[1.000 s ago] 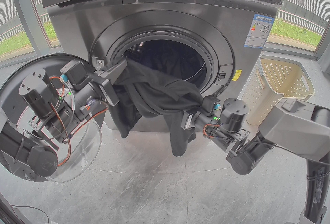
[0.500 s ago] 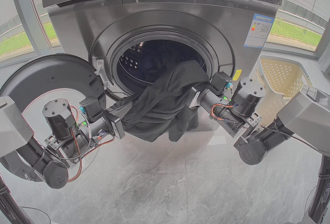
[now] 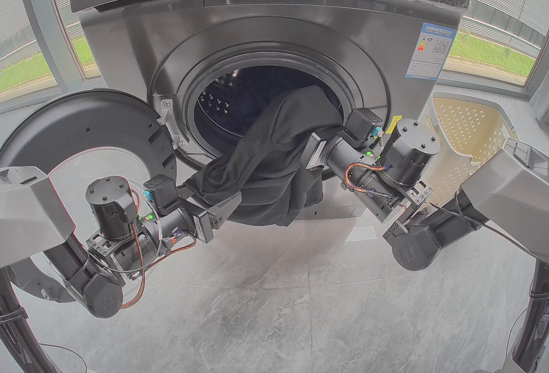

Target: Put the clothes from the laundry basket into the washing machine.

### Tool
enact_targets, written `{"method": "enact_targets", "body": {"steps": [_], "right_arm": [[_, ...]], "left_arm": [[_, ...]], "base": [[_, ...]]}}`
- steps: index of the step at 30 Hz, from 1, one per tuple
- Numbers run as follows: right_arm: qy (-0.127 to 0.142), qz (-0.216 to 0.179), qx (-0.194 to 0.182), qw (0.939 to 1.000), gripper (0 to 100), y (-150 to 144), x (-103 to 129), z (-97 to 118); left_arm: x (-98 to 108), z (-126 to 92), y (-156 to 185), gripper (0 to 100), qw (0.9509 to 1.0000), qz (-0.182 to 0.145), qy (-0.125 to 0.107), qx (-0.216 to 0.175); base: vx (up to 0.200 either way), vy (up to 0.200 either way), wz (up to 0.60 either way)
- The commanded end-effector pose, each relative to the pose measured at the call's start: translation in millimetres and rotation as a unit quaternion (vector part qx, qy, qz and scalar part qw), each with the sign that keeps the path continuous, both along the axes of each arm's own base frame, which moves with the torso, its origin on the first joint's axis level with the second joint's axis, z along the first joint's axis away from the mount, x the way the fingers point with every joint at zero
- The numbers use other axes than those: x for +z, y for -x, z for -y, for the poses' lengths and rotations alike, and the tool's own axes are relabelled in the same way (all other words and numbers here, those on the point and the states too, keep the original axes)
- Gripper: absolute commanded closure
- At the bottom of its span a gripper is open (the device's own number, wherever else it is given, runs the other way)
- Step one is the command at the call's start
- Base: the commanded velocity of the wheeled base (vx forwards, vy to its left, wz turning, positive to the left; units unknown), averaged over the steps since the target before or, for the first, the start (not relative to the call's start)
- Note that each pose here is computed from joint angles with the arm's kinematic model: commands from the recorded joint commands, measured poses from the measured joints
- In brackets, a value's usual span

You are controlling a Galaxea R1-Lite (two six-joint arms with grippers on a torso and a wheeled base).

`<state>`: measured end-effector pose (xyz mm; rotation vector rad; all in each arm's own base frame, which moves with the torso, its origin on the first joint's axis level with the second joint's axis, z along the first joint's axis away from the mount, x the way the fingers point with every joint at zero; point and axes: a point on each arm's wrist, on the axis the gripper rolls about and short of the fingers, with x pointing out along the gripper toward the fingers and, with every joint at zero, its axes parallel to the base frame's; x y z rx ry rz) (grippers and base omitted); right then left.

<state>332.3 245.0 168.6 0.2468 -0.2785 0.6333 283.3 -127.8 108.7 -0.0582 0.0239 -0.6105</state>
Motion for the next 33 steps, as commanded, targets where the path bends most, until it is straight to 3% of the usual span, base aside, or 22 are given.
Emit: {"method": "enact_targets", "body": {"steps": [1, 4, 8, 13, 21, 29, 33], "right_arm": [[0.000, 0.004, -0.001, 1.0000, 100, -1.9, 1.5, 0.7], [-0.004, 0.012, -0.003, 0.9999, 100, -4.8, 6.3, 1.0], [-0.002, 0.021, -0.001, 0.9998, 100, -5.0, 9.3, -0.2], [0.000, 0.025, 0.007, 0.9997, 100, -3.7, 8.9, -5.0], [0.013, 0.006, 0.019, 0.9997, 100, 1.8, -8.0, -12.9], [0.021, -0.004, 0.023, 0.9995, 100, 3.5, -15.5, -17.3], [0.027, -0.002, 0.029, 0.9992, 100, 5.4, -16.8, -22.5]], "left_arm": [[-8.2, 0.9, 3.0, 0, 0.9998, -0.016, -0.008, -0.004], [-13.1, 1.2, 7.0, 0, 0.9995, -0.026, -0.014, -0.008], [-34.7, 1.6, 24.6, 0, 0.9959, -0.067, -0.051, -0.033], [-53.8, 0.5, 31.4, 0, 0.9909, -0.086, -0.089, -0.053], [-39.7, 6.9, 13.2, 0, 0.9967, -0.022, -0.066, -0.041], [-19.4, 13.7, 8.7, 0, 0.9975, 0.022, -0.049, -0.045], [-9.7, 34.7, -0.6, 0, 0.9957, 0.052, -0.033, -0.069]], "base": [[0.000, 0.000, 0.00], [0.000, 0.000, 0.00], [0.000, 0.000, 0.00], [0.000, 0.000, 0.00], [0.000, 0.000, 0.00], [0.000, 0.000, 0.00], [0.000, 0.000, 0.00]]}}
